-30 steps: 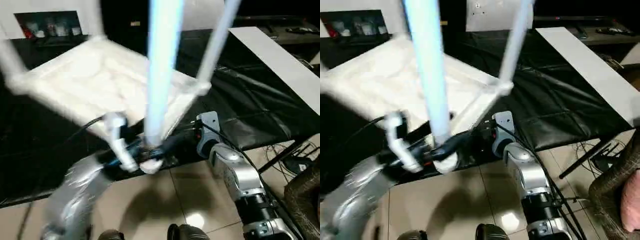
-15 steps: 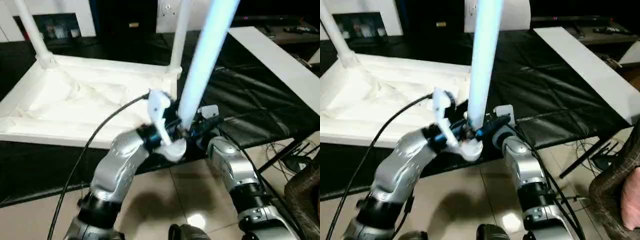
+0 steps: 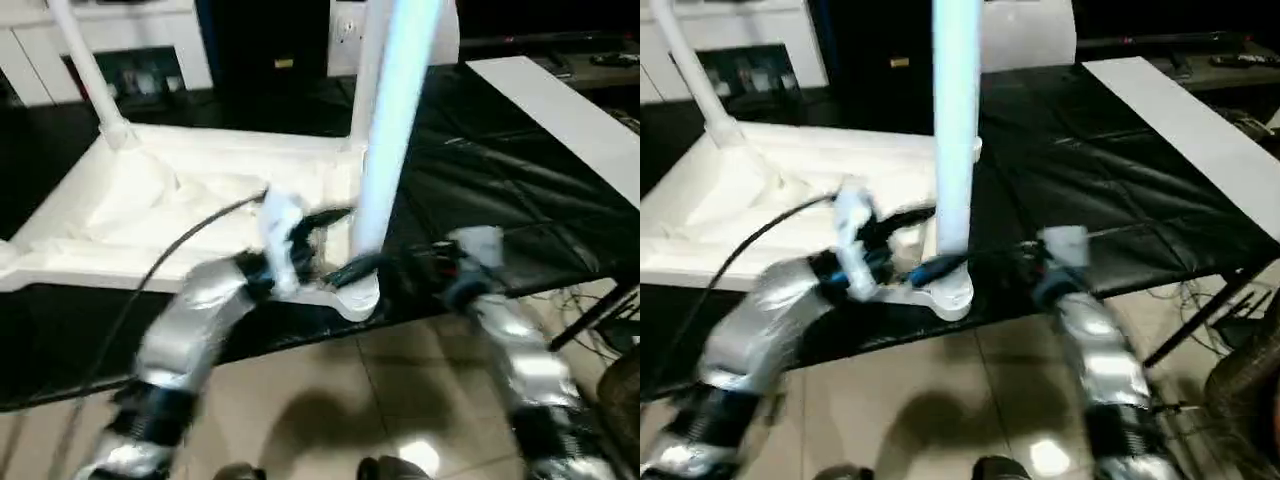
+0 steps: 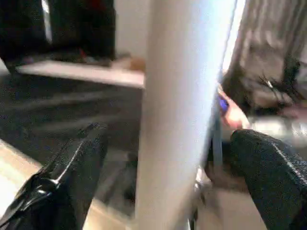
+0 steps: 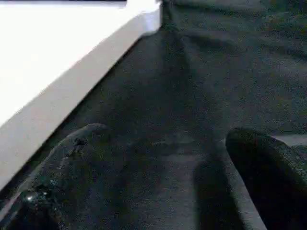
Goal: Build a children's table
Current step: Rotate table base
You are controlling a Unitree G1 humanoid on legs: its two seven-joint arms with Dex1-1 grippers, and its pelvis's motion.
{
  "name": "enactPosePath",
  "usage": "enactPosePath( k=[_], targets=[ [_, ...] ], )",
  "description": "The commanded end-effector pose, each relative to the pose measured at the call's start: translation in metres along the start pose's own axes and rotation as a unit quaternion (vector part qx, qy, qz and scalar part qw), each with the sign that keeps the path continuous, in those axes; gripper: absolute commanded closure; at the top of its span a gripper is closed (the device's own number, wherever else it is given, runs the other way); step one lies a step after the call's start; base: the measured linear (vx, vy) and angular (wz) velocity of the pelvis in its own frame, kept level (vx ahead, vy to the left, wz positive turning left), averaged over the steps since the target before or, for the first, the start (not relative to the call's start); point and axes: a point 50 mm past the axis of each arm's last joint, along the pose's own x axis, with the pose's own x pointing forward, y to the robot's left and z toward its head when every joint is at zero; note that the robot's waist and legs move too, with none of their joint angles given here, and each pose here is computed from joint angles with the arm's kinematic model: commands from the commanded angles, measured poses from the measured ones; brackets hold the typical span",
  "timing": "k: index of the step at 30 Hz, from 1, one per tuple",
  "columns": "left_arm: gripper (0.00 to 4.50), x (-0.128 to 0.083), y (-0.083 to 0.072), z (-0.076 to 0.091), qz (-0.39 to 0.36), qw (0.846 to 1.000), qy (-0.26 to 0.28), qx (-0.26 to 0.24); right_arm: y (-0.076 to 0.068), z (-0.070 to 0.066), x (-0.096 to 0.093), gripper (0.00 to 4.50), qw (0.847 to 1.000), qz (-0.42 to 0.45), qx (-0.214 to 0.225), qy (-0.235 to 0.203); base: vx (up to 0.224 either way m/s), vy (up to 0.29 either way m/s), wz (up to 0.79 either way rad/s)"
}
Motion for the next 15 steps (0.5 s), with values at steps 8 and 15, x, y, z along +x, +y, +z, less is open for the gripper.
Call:
enactPosePath(
  k=[8, 15],
  targets=[
    [0.78, -0.032, 0.033, -0.018, -0.064, 0.978, 0.182, 0.079, 0.005, 0.025, -0.04, 0.0, 0.986, 0.162, -0.045, 0.0, 0.0, 0.0, 0.0],
    [1.45, -0.03, 0.049, -0.024, -0.089, 0.945, 0.281, 0.139, 0.029, 0.026, -0.069, 0.0, 0.943, 0.319, -0.081, 0.04, 0.0, 0.0, 0.0]
  ],
)
